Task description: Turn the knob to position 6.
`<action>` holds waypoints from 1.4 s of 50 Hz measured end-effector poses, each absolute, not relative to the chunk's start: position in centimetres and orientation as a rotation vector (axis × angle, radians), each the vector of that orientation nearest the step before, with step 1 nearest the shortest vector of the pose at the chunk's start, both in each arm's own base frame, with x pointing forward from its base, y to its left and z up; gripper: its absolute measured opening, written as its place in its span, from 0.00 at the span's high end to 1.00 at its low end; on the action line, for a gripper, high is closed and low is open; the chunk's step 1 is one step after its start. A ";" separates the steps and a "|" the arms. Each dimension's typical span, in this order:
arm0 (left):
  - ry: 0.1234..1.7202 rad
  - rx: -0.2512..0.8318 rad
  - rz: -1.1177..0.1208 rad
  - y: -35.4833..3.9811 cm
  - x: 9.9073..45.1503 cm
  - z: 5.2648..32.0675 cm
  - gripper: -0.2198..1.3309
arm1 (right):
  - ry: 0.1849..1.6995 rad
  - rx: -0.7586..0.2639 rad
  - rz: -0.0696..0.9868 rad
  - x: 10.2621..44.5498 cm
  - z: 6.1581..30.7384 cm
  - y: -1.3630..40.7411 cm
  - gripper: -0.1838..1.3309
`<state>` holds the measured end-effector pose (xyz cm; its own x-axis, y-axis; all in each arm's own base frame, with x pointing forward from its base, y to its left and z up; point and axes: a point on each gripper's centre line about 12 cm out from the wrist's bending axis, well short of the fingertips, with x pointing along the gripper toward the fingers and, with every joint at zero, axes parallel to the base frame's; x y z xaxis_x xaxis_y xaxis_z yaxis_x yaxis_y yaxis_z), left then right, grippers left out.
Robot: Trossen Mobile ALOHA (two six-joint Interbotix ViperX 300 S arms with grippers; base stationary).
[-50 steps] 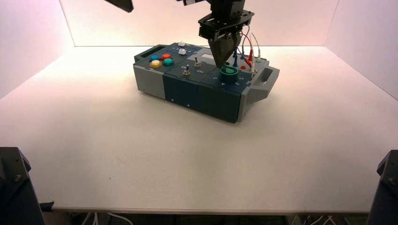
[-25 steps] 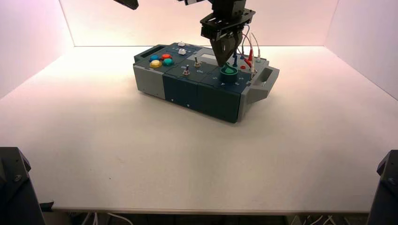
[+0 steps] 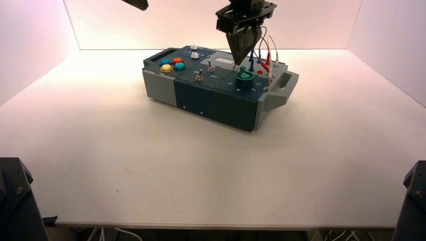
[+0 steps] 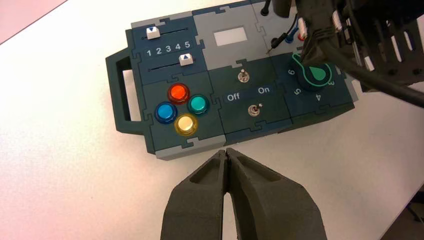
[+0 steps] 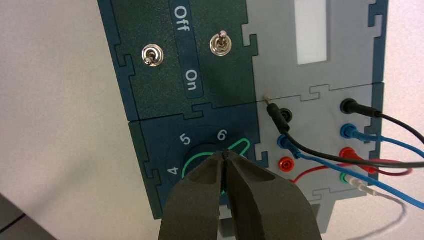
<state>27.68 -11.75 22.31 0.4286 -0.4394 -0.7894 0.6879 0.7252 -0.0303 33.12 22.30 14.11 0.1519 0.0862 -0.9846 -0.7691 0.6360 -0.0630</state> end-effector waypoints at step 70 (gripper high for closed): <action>0.880 0.321 -0.720 -11.8 27.7 22.2 0.96 | 1.299 -0.630 0.643 34.0 12.0 20.8 0.97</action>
<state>27.68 -11.75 22.17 0.4251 -0.4384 -0.7919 0.6895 0.7236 -0.0305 34.02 20.83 12.04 0.1505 0.0761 -0.9857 -0.7375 0.6726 -0.0607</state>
